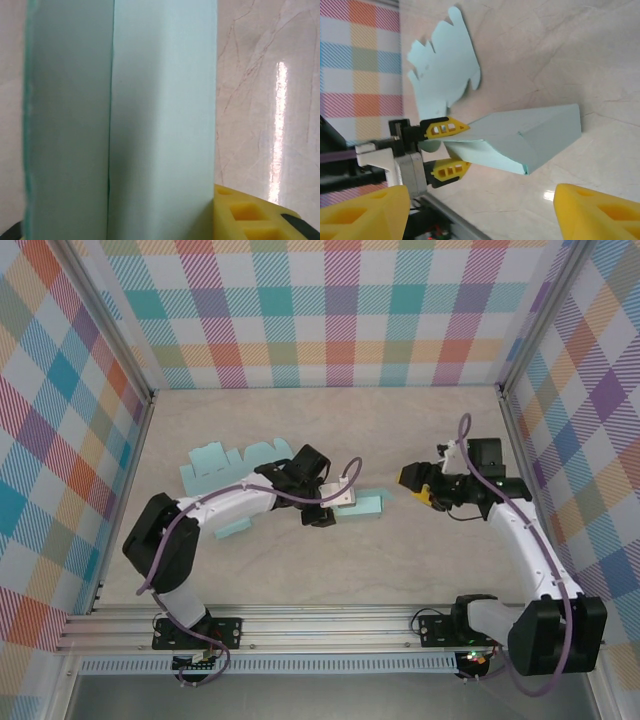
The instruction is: Fold the paper box
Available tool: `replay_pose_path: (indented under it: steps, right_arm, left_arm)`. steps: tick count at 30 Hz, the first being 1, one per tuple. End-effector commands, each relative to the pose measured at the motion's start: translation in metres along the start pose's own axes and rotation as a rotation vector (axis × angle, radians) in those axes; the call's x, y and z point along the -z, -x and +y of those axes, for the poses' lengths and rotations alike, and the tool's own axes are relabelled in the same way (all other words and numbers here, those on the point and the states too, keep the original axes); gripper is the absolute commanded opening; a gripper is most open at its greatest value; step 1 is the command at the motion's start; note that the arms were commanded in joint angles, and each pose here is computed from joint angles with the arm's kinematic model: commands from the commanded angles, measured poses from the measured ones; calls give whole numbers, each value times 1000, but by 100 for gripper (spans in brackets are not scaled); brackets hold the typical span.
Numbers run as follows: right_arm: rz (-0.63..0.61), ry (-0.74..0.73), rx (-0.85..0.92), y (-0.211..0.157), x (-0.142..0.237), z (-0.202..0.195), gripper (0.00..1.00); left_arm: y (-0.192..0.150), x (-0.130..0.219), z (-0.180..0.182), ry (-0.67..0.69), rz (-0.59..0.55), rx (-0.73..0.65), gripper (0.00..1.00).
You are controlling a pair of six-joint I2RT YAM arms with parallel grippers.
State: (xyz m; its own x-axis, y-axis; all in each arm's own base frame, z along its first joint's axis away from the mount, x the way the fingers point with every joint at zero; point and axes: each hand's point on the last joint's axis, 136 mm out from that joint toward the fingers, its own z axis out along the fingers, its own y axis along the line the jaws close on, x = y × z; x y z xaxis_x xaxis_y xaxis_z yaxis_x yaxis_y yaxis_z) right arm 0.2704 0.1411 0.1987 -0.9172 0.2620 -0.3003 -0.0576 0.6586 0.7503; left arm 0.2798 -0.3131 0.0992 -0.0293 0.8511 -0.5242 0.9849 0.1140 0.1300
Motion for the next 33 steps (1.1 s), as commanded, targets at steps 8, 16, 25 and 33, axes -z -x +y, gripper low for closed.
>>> replay_pose_path:
  steps: [8,16,25,33]
  right_arm:
    - [-22,-201,351,11,-21,0,68]
    - [29,-230,387,8,-40,-3,51]
    - [60,-267,367,6,-50,-12,36]
    - [82,-282,310,-4,-52,-6,20]
  left_arm:
    - [-2,-9,-4,-98,31,8,40]
    - [-3,-11,3,-57,33,15,42]
    - [-1,-12,6,-43,30,13,43]
    - [1,-13,13,-26,43,56,43]
